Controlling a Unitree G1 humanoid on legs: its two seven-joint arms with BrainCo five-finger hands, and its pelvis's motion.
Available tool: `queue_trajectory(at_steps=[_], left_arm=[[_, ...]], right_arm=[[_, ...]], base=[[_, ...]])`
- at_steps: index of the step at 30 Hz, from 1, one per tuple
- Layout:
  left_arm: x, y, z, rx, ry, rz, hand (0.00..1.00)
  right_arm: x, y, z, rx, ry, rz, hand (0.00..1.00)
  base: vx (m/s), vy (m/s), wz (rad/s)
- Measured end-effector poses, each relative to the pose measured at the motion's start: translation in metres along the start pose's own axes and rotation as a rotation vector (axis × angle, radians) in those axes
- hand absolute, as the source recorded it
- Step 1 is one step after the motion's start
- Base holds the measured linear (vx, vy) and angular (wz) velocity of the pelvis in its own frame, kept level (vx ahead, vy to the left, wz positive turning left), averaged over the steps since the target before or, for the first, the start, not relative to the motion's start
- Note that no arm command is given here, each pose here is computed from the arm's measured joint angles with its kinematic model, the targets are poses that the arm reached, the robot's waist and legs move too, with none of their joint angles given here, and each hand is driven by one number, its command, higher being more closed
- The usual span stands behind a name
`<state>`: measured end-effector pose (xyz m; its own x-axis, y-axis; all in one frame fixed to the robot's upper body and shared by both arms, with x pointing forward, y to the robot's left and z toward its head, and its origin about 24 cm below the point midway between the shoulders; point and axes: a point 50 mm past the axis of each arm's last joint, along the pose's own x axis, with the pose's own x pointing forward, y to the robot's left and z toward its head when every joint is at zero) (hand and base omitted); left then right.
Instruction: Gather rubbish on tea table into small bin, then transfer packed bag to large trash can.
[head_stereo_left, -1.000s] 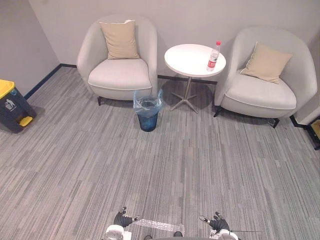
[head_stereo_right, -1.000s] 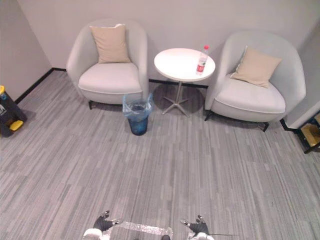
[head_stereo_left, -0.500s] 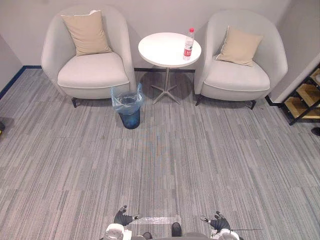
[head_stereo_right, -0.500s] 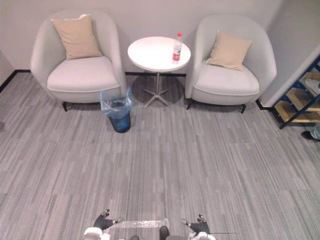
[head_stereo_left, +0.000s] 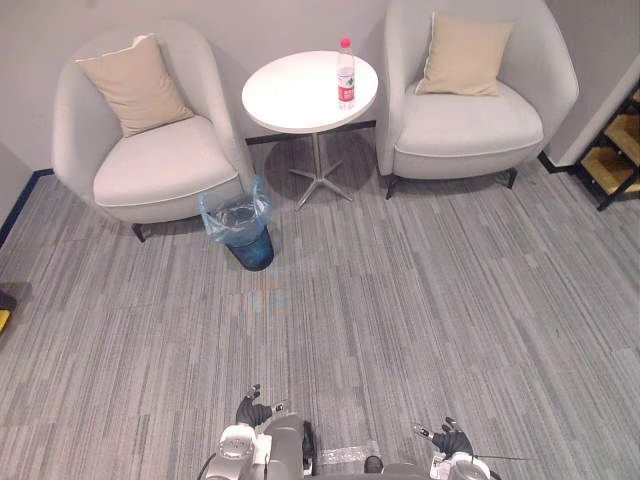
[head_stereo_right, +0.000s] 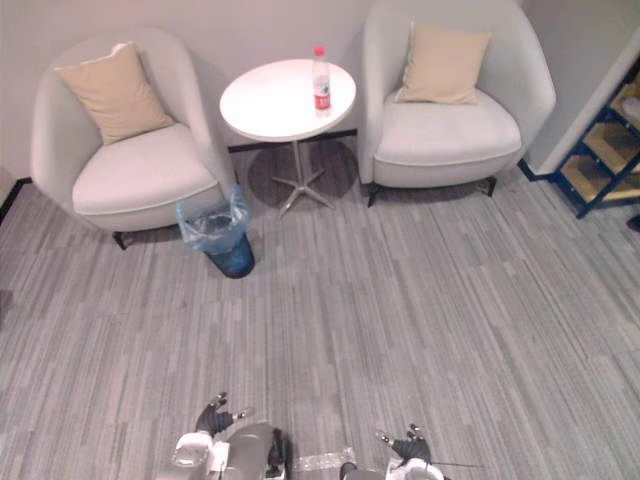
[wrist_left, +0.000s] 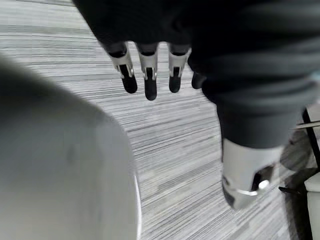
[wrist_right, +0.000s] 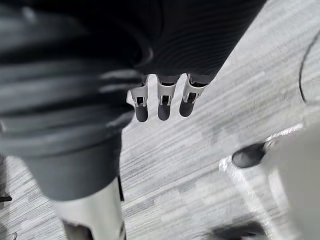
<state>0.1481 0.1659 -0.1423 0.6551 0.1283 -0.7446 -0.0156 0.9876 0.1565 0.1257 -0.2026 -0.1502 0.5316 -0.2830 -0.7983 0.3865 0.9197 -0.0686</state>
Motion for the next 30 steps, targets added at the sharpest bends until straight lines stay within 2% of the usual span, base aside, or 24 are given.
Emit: queue_trajectory(at_steps=[4, 13, 20, 21, 25, 30], left_arm=[[0.002, 0.012, 0.005, -0.003, -0.021, 0.029, 0.0], [-0.001, 0.006, -0.006, 0.009, 0.036, 0.004, 0.0], [-0.002, 0.001, -0.011, -0.002, 0.059, -0.005, 0.0], [-0.003, -0.007, -0.011, -0.013, 0.065, -0.024, 0.0], [-0.001, -0.019, -0.005, -0.095, 0.058, -0.026, 0.0], [0.0, -0.022, 0.012, -0.092, -0.017, -0.042, 0.0]], right_arm=[[-0.002, 0.023, -0.001, -0.008, -0.001, 0.067, 0.0], [-0.003, 0.031, 0.012, -0.068, -0.075, 0.123, 0.0], [-0.002, 0.029, 0.015, -0.127, -0.089, 0.137, 0.0], [0.001, 0.022, 0.023, -0.144, -0.109, 0.119, 0.0], [0.001, 0.013, 0.023, -0.142, -0.108, 0.093, 0.0], [-0.002, 0.02, 0.013, -0.085, -0.078, 0.089, 0.0]], base=[[0.41, 0.191, -0.43], [0.46, 0.091, -0.09], [0.53, -0.191, 0.52], [0.5, -0.265, 0.57], [0.45, -0.239, 0.35], [0.38, -0.134, 0.09]])
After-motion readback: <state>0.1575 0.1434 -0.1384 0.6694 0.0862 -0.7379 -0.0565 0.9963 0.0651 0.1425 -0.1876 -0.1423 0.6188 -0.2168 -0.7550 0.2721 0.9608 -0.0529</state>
